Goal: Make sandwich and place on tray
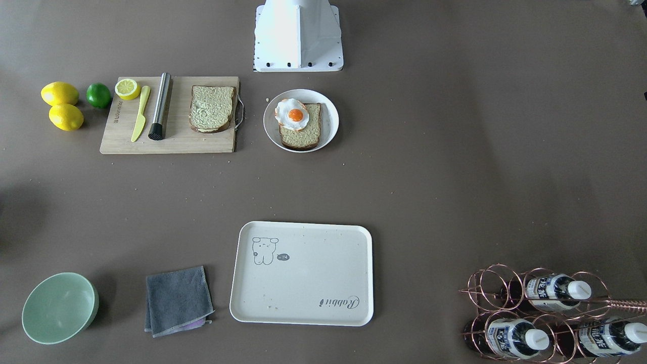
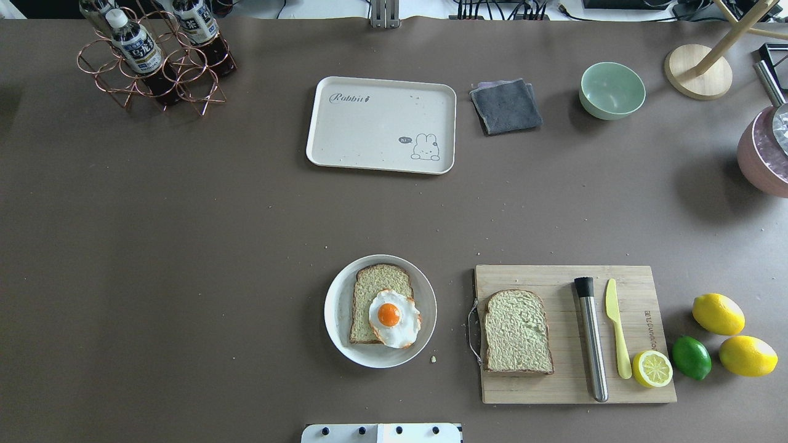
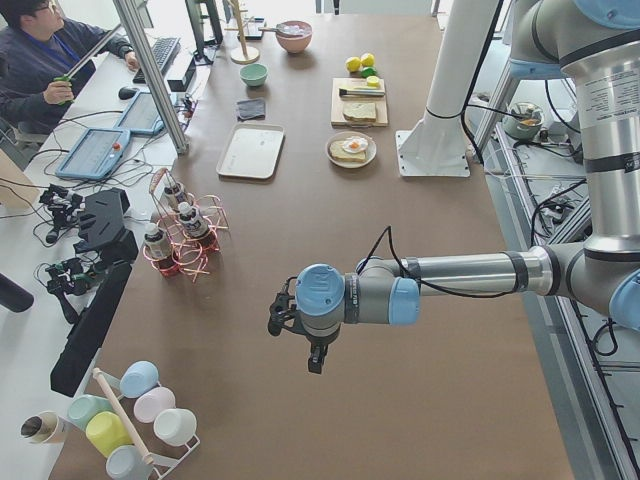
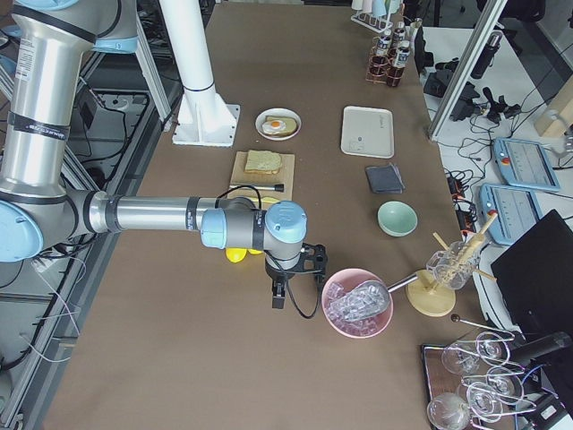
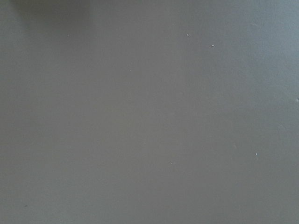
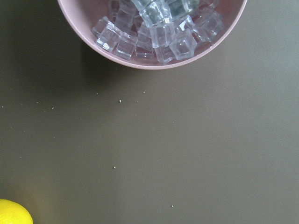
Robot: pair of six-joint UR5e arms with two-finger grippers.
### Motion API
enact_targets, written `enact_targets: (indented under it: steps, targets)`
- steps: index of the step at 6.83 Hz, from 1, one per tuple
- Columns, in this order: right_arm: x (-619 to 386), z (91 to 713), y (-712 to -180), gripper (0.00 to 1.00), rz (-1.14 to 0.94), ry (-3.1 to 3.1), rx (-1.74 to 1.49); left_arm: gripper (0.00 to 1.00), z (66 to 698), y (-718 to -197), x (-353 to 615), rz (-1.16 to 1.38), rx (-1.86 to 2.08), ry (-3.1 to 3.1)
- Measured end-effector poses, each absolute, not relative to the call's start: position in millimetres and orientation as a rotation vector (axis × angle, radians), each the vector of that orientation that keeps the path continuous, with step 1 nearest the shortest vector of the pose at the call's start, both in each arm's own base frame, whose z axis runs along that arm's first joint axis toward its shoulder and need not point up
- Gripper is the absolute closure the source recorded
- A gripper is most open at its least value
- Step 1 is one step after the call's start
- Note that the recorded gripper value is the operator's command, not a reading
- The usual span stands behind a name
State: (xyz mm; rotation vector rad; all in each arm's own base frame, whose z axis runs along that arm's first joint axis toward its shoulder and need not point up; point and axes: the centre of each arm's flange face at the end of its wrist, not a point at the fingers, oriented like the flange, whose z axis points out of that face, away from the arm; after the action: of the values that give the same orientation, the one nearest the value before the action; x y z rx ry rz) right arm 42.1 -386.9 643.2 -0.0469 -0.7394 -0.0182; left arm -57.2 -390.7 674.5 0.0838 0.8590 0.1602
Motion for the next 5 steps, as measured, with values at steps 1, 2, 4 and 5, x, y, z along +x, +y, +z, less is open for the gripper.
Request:
enact_targets:
  steps: [1, 2, 4, 5]
  targets:
    - [42.1, 642.9, -387.1, 0.00, -0.018, -0.739, -0.046, 0.03, 674.2, -391.1, -57.2, 0.161, 0.084, 0.859]
    - [42.1, 642.6, -387.6, 0.00, -0.019, -0.740, -0.045, 0.03, 673.8, -391.6, -57.2, 0.161, 0.085, 0.859]
    - [42.0, 641.7, -388.2, 0.00, -0.019, -0.740, -0.043, 0.03, 672.2, -393.7, -57.2, 0.161, 0.088, 0.859]
    - [42.0, 641.1, -388.6, 0.00, -0.020, -0.740, -0.042, 0.03, 671.0, -395.3, -57.2, 0.162, 0.091, 0.859]
